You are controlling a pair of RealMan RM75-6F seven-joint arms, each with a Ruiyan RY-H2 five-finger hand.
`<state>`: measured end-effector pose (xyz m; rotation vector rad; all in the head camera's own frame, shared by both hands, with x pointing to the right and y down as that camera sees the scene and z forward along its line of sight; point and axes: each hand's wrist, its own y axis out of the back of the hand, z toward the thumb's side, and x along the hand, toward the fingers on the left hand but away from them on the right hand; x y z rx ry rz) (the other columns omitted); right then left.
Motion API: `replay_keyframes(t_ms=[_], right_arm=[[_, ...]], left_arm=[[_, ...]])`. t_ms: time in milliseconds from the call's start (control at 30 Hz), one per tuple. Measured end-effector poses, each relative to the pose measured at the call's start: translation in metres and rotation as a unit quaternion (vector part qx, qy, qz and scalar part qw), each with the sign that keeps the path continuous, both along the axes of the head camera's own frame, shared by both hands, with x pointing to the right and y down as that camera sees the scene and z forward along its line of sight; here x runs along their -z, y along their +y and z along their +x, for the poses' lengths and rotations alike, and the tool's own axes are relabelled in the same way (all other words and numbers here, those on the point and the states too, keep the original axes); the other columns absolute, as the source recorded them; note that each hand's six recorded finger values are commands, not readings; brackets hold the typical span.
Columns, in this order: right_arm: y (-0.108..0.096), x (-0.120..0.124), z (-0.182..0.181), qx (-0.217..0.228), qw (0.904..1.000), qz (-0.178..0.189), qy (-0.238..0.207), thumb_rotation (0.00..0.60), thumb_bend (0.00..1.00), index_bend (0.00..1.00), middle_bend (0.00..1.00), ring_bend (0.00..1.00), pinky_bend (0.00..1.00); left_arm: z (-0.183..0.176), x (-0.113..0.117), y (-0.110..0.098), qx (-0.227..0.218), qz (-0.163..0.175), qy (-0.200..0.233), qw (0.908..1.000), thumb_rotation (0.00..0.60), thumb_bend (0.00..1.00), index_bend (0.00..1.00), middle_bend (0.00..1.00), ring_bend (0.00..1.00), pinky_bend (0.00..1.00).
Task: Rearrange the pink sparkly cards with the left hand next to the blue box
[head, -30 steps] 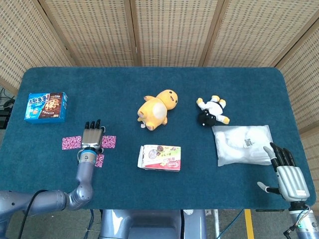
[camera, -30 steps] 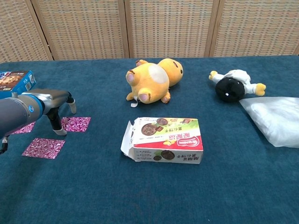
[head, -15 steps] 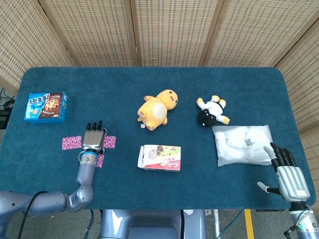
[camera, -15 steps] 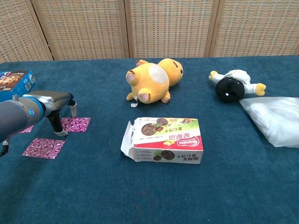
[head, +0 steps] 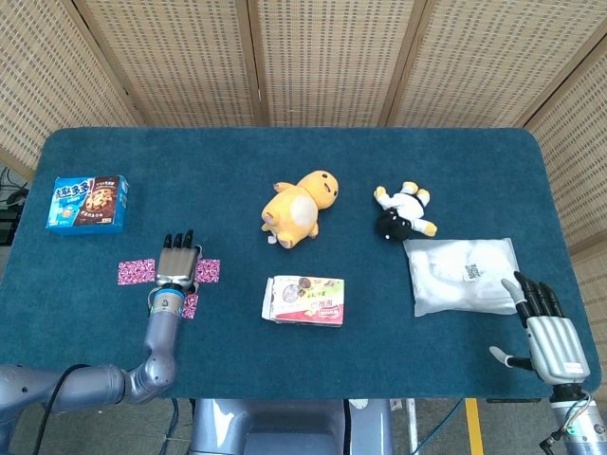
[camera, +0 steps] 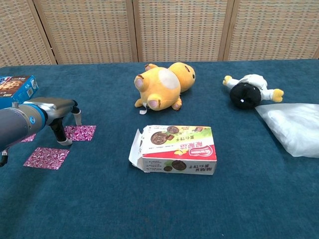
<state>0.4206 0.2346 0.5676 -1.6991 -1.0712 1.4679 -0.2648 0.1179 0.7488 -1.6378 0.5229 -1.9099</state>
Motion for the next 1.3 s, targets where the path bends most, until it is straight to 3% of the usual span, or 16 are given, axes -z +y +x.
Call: replay_keyframes(t_ms=[867,1300], right_arm=[[0.001,0.0,0.0,0.002,1.0,-0.002,0.0,0.6,0.08,0.0,0.0,0.0,0.0],[0.001,0.0,-0.001,0.003,1.0,-0.002,0.001,0.6,0.08,0.0,0.0,0.0,0.0]], left_arm=[[-0.006,0.009,-0.007,0.011,0.018,0.012,0.9997,0.6,0.34,0.5,0.0,0.0,0.0],[-0.04,0.029,-0.012,0.027,0.033,0.001,0.9991,0.6,0.34,0.5,0.0,0.0,0.0]])
